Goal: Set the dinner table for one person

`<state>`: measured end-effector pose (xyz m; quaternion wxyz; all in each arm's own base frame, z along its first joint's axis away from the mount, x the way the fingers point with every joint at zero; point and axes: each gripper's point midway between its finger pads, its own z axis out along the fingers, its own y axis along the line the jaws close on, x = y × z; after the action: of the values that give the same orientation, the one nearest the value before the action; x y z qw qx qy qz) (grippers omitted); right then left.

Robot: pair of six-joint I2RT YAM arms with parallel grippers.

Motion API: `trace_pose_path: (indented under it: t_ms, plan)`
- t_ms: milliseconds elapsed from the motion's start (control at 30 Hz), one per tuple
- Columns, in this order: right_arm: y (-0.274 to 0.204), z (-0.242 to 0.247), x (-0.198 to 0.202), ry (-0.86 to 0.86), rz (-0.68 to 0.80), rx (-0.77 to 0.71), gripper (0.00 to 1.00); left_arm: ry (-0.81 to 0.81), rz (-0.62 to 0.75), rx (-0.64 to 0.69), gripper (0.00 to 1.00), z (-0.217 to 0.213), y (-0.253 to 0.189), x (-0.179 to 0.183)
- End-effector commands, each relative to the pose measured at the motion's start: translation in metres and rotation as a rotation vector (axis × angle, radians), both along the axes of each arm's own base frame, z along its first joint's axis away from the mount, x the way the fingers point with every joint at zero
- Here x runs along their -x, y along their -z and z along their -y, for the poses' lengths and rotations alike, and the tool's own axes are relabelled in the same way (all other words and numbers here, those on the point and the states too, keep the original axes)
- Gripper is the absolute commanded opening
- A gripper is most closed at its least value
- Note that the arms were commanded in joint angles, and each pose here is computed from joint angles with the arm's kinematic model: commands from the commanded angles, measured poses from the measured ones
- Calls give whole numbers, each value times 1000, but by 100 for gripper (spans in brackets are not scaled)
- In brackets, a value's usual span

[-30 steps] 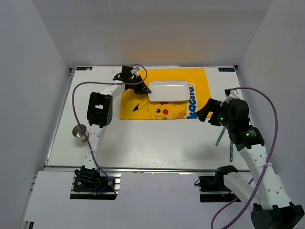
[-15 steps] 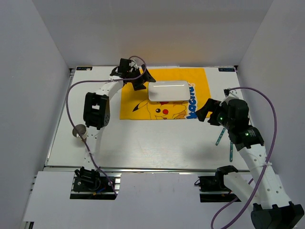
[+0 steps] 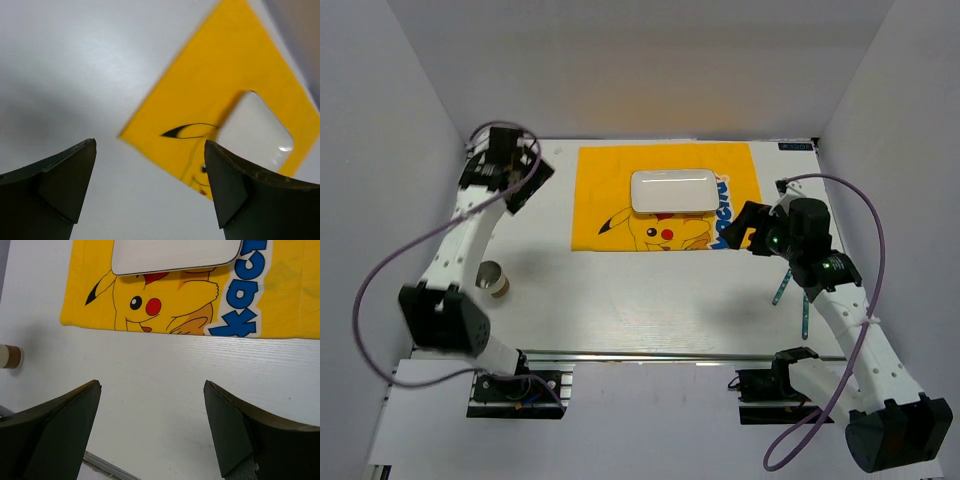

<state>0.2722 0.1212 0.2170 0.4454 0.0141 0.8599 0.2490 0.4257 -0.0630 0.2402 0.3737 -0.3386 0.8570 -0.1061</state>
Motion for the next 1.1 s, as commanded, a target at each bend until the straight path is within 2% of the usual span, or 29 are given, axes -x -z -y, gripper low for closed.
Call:
trace_pose_path:
  t_ms: [0, 33, 67, 133, 167, 267, 367, 467, 600, 800, 933, 1067]
  plan:
    - [-2, -18, -8, -87, 42, -39, 89, -301, -148, -107, 98, -61, 24, 99]
    - [-2, -22, -12, -103, 55, -49, 89, -381, -149, -138, 98, -78, 26, 114]
    - [4, -28, -11, -132, 39, -64, 89, -410, -187, -166, 98, -88, 37, 133]
    - [9, -41, -13, -187, 29, -89, 89, -470, -169, -192, 98, -102, 31, 151]
    - [16, -45, -13, -201, 6, -99, 89, -494, -222, -213, 98, -108, 38, 166]
    - [22, -59, -12, -257, -5, -128, 89, -573, -297, -231, 98, -117, 52, 195]
    - [29, -67, -11, -297, -17, -125, 89, -631, -274, -219, 98, -123, 58, 211]
    - [31, -75, -11, -338, -19, -132, 89, -679, -238, -223, 97, -130, 60, 214]
    - [35, -91, -2, -409, -37, -179, 89, -753, -289, -234, 97, -139, 89, 220]
    - [44, -97, 5, -434, -49, -163, 89, -815, -277, -214, 95, -149, 122, 212]
    - [44, -100, 8, -441, -49, -152, 89, -832, -237, -212, 95, -156, 124, 201]
    - [47, -101, 7, -435, -56, -139, 89, -846, -233, -197, 85, -160, 137, 198]
